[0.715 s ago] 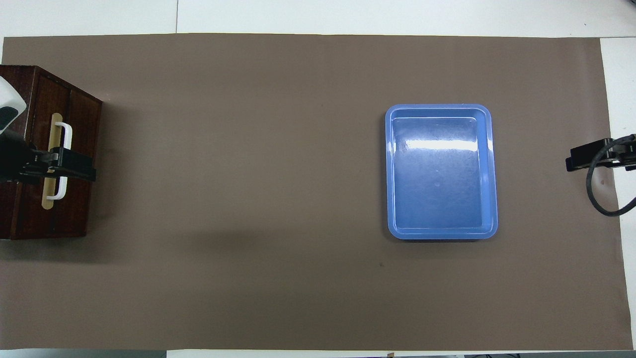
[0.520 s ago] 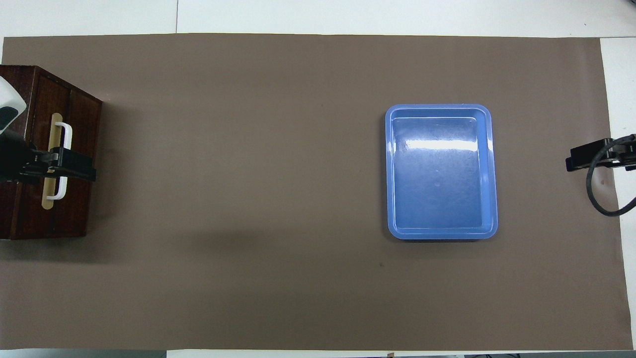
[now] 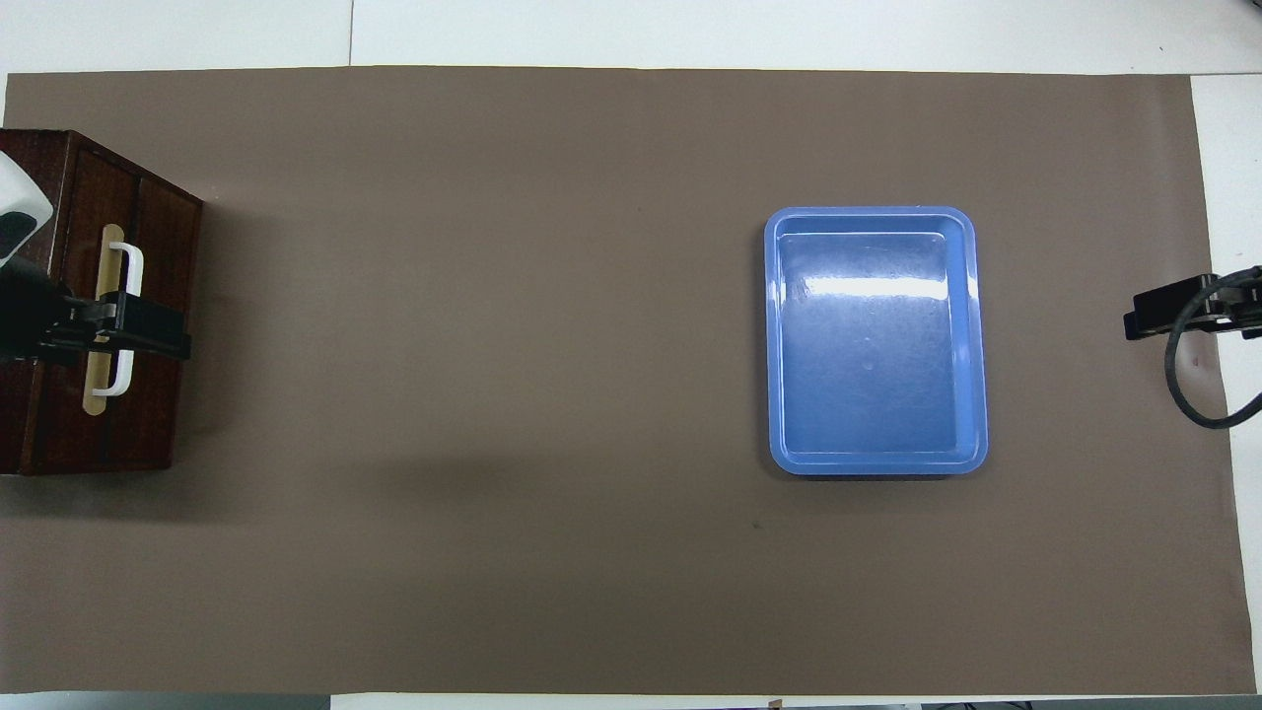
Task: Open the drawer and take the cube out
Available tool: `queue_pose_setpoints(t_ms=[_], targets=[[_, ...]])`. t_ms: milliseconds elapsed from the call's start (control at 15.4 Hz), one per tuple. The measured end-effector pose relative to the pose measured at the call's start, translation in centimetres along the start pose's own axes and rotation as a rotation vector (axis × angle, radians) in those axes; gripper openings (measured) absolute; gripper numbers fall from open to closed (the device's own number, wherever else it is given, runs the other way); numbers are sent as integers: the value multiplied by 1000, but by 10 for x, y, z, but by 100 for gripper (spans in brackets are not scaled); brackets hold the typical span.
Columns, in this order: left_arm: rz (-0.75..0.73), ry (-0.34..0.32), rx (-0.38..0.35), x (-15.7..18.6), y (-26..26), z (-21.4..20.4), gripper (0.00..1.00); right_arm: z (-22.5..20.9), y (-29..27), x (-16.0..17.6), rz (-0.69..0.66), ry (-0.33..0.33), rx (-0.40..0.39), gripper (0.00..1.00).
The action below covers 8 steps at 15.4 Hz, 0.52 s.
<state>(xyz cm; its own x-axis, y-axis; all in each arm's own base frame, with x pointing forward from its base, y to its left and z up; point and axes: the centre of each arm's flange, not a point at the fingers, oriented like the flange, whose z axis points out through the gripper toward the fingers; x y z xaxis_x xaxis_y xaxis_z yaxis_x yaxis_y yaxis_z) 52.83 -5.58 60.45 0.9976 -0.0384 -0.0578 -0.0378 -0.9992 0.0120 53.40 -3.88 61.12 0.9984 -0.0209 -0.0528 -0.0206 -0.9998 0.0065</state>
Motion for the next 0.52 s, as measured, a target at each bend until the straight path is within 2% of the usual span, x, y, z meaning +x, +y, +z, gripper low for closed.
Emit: queue_pose_setpoints(t_ms=[260,520], targets=[[19,37,73,15,1,19,100,0,0,0,0,0,0,100],[53,20,200,41,-5,66,100,0,0,0,0,0,0,100]])
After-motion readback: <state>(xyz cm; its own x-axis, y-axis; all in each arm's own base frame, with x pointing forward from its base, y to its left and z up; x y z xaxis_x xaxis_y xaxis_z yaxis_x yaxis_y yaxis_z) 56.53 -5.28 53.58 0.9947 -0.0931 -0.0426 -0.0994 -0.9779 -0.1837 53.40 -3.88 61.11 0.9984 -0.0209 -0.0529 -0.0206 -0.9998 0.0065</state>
